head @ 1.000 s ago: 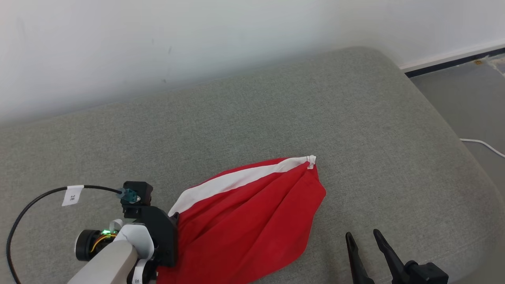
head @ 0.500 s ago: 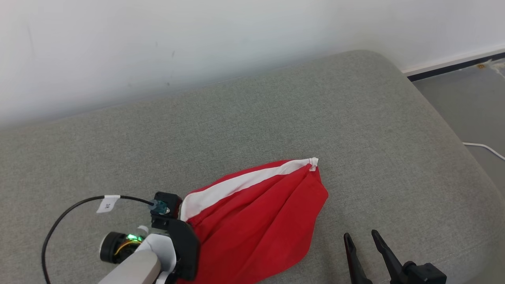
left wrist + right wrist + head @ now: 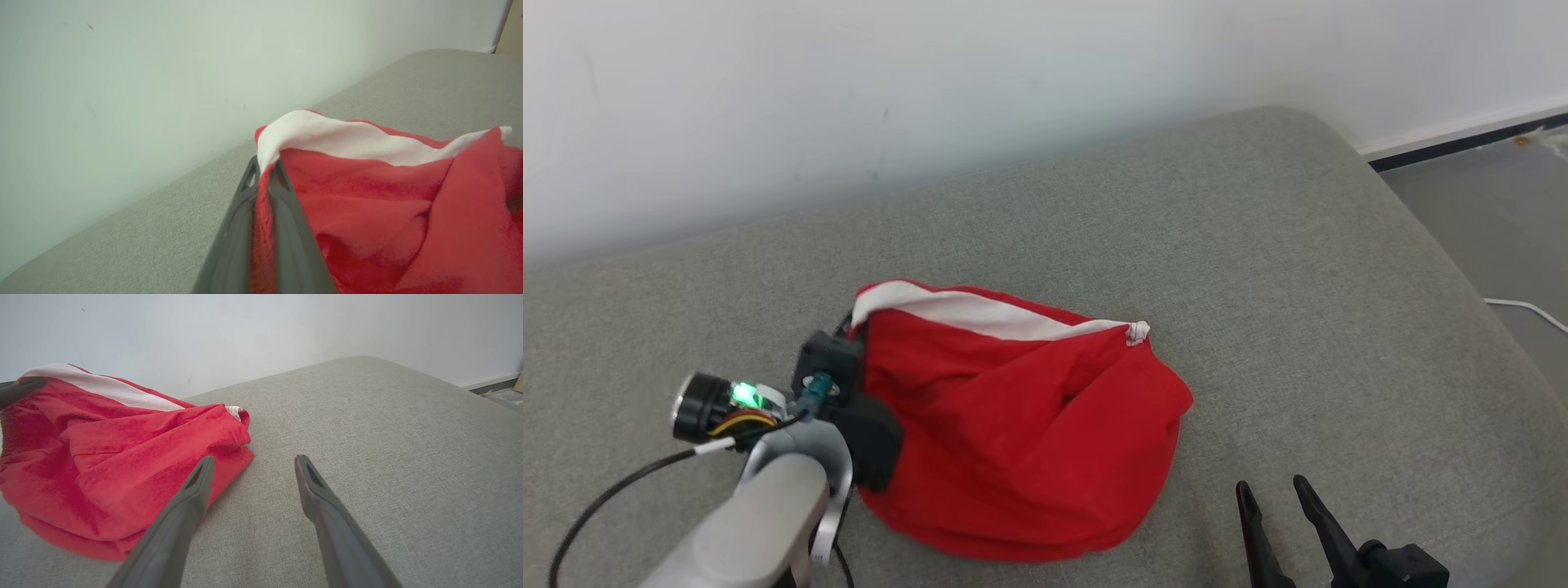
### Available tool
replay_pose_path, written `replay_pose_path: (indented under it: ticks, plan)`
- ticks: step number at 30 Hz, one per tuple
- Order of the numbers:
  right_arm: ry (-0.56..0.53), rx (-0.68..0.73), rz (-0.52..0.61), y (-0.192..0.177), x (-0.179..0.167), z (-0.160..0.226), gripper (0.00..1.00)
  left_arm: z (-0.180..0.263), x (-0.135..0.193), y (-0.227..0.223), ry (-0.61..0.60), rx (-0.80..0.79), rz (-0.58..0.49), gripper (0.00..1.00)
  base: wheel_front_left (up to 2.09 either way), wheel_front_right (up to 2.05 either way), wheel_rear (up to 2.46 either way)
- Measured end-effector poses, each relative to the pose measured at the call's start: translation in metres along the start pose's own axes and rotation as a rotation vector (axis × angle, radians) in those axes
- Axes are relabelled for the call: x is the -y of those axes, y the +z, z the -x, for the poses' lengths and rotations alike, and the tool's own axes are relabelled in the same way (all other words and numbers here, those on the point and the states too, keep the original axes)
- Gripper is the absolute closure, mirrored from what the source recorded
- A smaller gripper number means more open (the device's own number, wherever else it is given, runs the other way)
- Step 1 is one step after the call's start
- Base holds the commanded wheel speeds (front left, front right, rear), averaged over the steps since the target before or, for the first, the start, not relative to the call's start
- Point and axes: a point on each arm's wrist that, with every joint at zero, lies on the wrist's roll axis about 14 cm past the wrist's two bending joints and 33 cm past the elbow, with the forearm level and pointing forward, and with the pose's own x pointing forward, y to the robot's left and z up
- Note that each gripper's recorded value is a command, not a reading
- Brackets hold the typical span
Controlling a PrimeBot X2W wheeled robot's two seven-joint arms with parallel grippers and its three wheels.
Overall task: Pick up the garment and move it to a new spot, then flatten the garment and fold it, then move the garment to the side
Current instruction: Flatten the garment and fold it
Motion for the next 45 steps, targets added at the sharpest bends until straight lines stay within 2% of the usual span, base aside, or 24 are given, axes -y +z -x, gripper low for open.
replay_pose_path:
  ticks: [4, 8, 13, 14, 15, 16, 22, 26, 34, 39, 45]
  plan:
    - [0.004, 0.002, -0.002, 0.001, -0.001, -0.001, 0.00, 0.010, 0.010, -0.030, -0.053, -0.095, -0.070, 1.00, 0.00, 0.00, 0.00]
    - [0.003, 0.007, -0.004, 0.002, -0.001, -0.003, 0.00, 0.036, 0.026, -0.078, -0.134, -0.246, -0.148, 1.00, 0.00, 0.00, 0.00]
    - [0.031, -0.001, -0.005, 0.000, -0.009, -0.008, 0.00, 0.058, 0.035, -0.102, -0.176, -0.301, -0.181, 1.00, 0.00, 0.00, 0.00]
    - [0.039, -0.002, -0.006, -0.001, -0.012, -0.009, 0.00, 0.060, 0.036, -0.102, -0.178, -0.299, -0.178, 0.68, 0.00, 0.00, 0.00]
    - [0.047, -0.003, -0.006, -0.001, -0.014, -0.009, 0.00, 0.062, 0.038, -0.103, -0.180, -0.300, -0.171, 0.13, 0.00, 0.00, 0.00]
    - [0.053, -0.004, -0.006, -0.001, -0.016, -0.010, 0.00, 0.064, 0.040, -0.103, -0.184, -0.302, -0.162, 0.00, 0.00, 0.00, 0.00]
    - [0.066, 0.002, -0.009, 0.000, -0.020, -0.011, 0.00, 0.070, 0.047, -0.100, -0.166, -0.301, -0.077, 0.00, 0.00, 0.00, 0.00]
    - [0.061, 0.005, -0.011, 0.001, -0.018, -0.010, 0.00, 0.073, 0.045, -0.097, -0.124, -0.303, 0.028, 0.00, 0.00, 0.00, 0.00]
    - [0.071, 0.007, -0.013, 0.001, -0.021, -0.008, 0.00, 0.081, 0.025, -0.086, -0.013, -0.301, 0.238, 0.00, 0.00, 0.00, 0.00]
    - [0.077, 0.007, -0.015, 0.000, -0.023, -0.007, 0.00, 0.087, 0.019, -0.079, 0.010, -0.312, 0.355, 0.00, 0.00, 0.00, 0.00]
    - [0.078, 0.008, -0.015, 0.000, -0.023, -0.005, 0.00, 0.095, 0.012, -0.076, 0.029, -0.345, 0.430, 0.00, 0.00, 0.00, 0.00]
